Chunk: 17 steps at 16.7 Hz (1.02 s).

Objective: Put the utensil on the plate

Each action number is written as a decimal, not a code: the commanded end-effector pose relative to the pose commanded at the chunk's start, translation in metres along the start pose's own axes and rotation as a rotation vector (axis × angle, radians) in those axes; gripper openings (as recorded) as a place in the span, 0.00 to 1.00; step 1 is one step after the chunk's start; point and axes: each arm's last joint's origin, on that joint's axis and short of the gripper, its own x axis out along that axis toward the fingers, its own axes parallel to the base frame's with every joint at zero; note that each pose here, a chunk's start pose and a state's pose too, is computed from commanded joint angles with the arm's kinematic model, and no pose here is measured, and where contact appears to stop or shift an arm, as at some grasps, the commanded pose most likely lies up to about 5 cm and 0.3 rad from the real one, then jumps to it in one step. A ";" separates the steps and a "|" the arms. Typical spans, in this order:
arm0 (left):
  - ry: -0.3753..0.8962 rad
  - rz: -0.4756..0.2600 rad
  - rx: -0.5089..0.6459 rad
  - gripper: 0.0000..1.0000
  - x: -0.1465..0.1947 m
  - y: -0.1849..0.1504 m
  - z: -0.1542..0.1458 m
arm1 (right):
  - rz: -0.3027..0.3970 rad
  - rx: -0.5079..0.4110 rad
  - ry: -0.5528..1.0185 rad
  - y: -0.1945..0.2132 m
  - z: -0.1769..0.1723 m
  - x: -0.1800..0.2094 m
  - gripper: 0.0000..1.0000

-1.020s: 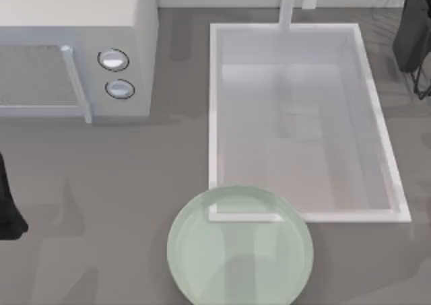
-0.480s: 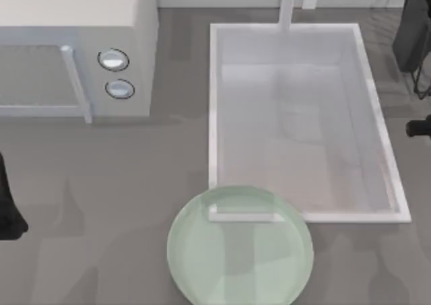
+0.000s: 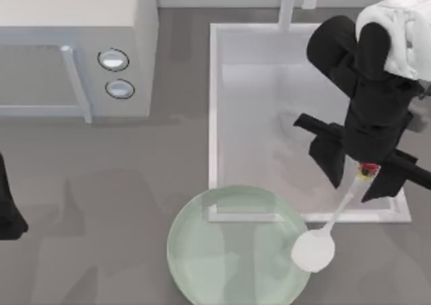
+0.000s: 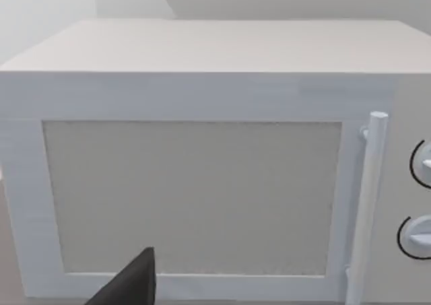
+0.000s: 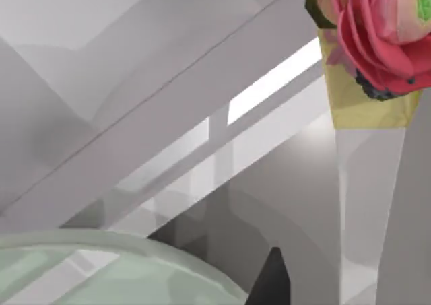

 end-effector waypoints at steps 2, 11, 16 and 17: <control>0.000 0.000 0.000 1.00 0.000 0.000 0.000 | -0.017 0.172 0.000 0.018 -0.025 0.005 0.00; 0.000 0.000 0.000 1.00 0.000 0.000 0.000 | 0.026 0.788 -0.026 0.063 -0.108 0.010 0.00; 0.000 0.000 0.000 1.00 0.000 0.000 0.000 | 0.065 0.949 -0.024 0.070 -0.124 0.007 0.00; 0.000 0.000 0.000 1.00 0.000 0.000 0.000 | 0.068 0.957 -0.024 0.071 -0.125 0.006 0.00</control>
